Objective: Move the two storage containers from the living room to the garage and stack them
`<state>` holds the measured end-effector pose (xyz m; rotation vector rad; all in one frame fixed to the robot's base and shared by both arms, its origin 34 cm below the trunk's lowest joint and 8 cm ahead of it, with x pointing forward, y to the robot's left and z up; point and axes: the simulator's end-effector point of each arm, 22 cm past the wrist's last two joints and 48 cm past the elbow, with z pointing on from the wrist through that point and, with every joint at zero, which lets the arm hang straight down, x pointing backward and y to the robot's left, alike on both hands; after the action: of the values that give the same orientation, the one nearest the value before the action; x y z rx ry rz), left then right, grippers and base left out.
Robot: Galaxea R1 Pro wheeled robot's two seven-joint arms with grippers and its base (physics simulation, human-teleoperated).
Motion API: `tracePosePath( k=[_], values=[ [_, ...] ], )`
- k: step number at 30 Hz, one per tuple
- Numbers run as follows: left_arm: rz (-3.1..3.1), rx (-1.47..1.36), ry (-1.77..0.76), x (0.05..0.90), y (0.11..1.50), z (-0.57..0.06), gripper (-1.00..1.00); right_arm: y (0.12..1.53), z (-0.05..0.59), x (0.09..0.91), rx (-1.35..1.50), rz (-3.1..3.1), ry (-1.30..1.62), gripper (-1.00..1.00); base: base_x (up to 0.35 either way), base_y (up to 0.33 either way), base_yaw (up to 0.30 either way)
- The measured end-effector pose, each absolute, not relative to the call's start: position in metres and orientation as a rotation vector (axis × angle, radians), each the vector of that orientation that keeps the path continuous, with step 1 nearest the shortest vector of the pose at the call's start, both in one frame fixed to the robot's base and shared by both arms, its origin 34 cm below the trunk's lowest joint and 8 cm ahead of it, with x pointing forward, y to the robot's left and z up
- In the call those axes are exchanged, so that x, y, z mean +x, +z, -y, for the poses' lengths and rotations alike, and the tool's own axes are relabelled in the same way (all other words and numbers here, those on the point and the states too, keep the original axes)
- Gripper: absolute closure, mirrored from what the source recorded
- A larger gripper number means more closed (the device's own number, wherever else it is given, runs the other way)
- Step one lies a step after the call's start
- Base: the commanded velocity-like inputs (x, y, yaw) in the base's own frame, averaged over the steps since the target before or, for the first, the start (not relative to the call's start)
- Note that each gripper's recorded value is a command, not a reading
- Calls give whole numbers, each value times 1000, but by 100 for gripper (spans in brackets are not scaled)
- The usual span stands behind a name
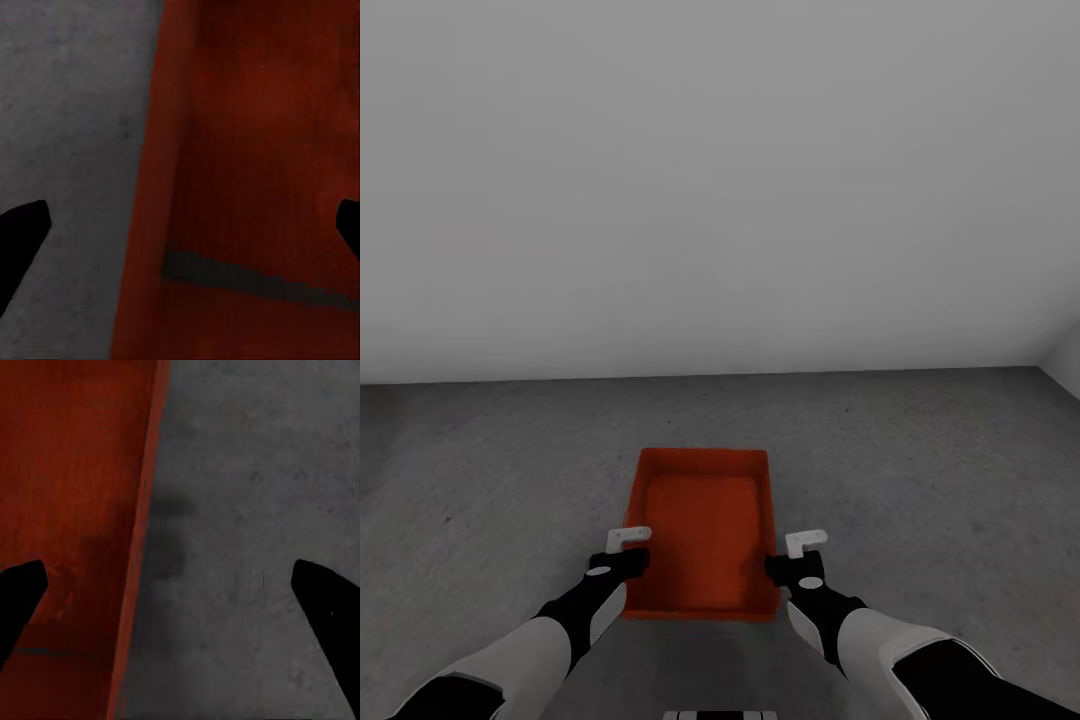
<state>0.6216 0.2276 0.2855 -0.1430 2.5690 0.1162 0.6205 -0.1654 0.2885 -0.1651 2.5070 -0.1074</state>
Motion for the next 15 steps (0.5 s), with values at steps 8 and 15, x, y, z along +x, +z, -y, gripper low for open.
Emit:
tracePosePath(
  k=[8,15],
  values=[
    [-2566,-145,117,622,286,-228,-100,289,165,621,-165,-2506,-106,-100,0,0,0],
    [-2565,-144,113,623,286,-227,-100,288,166,621,-165,-2506,-107,-100,0,0,0]
  ],
)
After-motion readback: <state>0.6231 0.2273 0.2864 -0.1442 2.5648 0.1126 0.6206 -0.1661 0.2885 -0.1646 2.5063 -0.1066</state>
